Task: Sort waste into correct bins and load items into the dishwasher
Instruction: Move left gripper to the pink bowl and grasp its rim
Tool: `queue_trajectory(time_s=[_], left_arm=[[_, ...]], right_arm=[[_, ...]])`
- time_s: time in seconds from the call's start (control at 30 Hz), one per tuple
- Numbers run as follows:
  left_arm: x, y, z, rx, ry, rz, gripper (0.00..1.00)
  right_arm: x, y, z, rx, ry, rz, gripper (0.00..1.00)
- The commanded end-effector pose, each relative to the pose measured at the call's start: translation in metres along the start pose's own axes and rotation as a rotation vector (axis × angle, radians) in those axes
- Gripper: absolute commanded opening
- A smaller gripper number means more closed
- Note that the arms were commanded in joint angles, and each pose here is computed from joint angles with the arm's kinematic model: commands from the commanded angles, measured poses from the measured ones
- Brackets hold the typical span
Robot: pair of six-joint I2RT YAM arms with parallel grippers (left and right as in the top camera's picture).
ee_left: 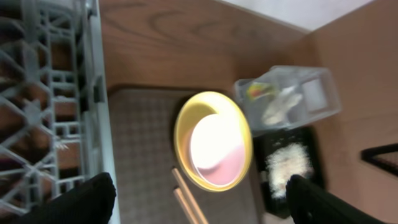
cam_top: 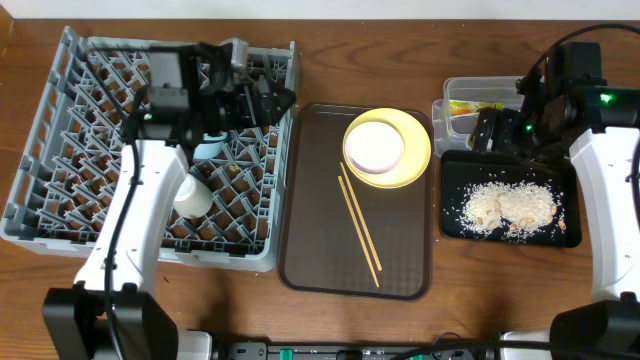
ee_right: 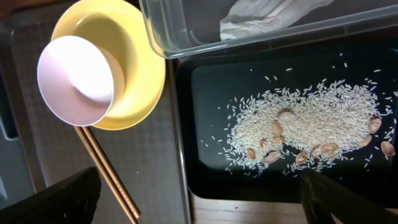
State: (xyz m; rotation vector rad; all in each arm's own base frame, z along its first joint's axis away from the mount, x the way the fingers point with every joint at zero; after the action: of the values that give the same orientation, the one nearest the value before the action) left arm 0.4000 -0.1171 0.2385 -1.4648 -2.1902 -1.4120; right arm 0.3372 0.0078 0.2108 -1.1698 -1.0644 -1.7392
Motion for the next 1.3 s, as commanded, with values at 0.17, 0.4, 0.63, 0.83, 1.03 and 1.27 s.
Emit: queue_trajectory(time_s=[0.17,0.4,0.63,0.83,1.03,1.27], left_arm=[[-0.016,0.002,-0.031,-0.411,0.291,0.055,0.90],[-0.075,-0.040,-0.081,-0.718,0.258,0.175,0.91],[-0.145,-0.087,-0.098,-0.790,0.179,0.272,0.91],[-0.189,-0.127,-0.097,-0.819,0.148,0.356,0.89],[-0.216,-0.162,-0.089,-0.836,0.137,0.435,0.73],[-0.226,-0.174,-0.076,-0.834,0.161,0.472,0.41]], right_arm=[[0.006,0.002,-0.020,-0.028,-0.117,-0.033,0.99],[0.012,0.005,-0.053,-0.196,-0.221,-0.053,0.99],[0.013,0.005,-0.057,-0.210,-0.226,-0.050,0.99],[0.013,0.005,-0.057,-0.210,-0.226,-0.051,0.99],[0.013,0.005,-0.057,-0.210,-0.226,-0.050,0.99],[0.012,0.005,-0.057,-0.210,-0.222,-0.048,0.99]])
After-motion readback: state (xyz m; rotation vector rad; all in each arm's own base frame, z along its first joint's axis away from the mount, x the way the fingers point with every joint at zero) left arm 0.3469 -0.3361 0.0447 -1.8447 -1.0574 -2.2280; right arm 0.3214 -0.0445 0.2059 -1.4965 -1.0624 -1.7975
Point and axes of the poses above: each gripper's point midway between its finger pads, its own x axis back along the fingers, its own z axis along the line the jaws close on, y = z × x, the point moved 2 cm from there along x, back along the fingers, and after that the axes turned 6 degrees about -x, right-handed, at the moved point
